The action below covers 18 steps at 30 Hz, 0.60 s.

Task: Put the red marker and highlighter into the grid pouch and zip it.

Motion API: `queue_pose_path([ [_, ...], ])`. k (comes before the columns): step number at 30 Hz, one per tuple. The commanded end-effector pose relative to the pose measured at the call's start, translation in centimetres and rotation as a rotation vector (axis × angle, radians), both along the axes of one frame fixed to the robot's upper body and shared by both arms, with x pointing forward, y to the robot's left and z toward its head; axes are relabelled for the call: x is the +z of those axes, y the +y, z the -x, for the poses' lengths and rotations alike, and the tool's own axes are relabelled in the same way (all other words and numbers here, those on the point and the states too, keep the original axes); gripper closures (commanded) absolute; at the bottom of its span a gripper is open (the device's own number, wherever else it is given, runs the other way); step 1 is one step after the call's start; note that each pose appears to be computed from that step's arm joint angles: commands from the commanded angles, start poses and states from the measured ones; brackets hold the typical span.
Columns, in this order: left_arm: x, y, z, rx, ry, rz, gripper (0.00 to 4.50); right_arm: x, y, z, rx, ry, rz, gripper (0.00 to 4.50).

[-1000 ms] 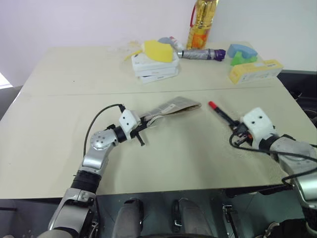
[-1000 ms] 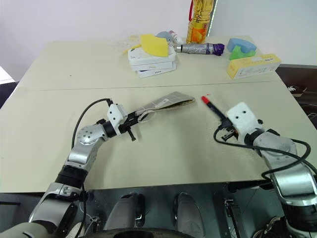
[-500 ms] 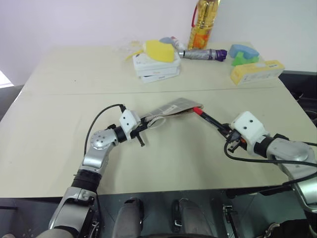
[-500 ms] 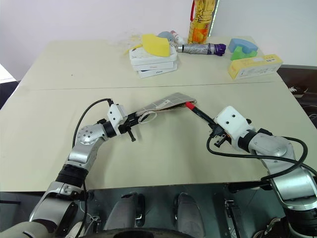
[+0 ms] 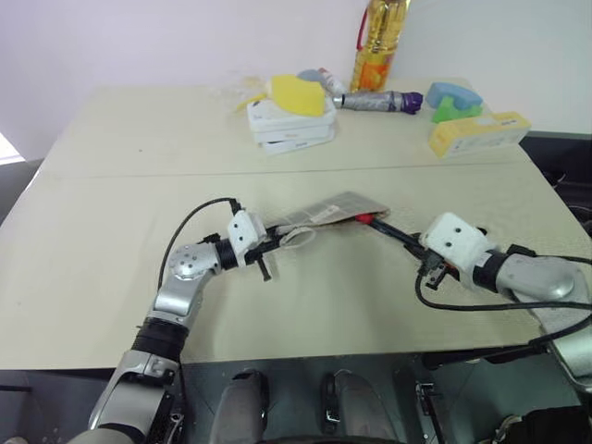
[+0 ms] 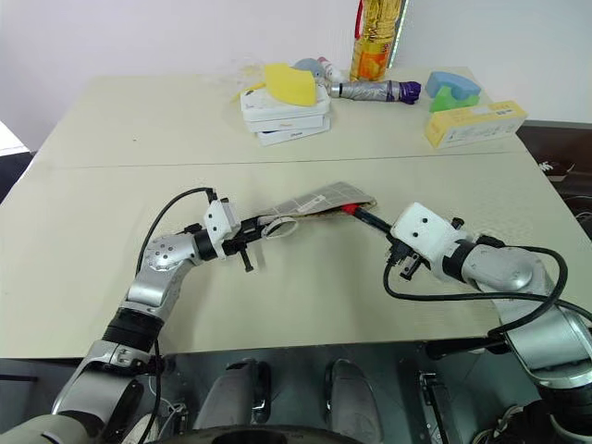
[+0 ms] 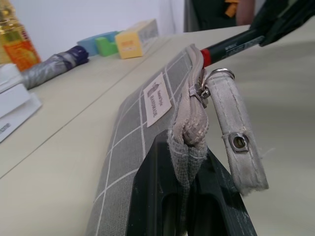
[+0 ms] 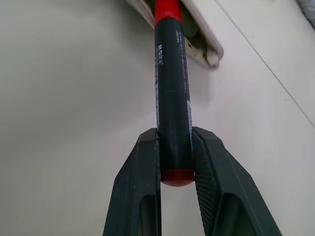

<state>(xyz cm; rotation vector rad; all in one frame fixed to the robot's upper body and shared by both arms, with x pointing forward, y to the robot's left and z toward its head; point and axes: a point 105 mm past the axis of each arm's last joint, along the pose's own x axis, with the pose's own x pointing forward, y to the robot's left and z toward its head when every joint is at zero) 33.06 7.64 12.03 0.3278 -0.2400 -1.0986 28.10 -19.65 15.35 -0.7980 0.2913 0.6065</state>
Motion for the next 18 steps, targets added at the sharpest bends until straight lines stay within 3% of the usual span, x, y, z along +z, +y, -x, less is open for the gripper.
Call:
queue_pose_path([
  [1,1.3,-0.6,0.6,-0.051,-0.068,-0.005,4.50,1.9,2.5,0.7,0.131,-0.058,0.035,4.13],
  [7,1.4,-0.8,0.9,-0.080,-0.073,-0.015,4.50,2.0,3.8,1.0,0.206,-0.046,0.083,4.13],
  [18,1.2,-1.8,2.8,-0.197,-0.093,-0.076,4.50,1.5,5.0,-1.0,0.266,-0.061,0.315,4.13],
])
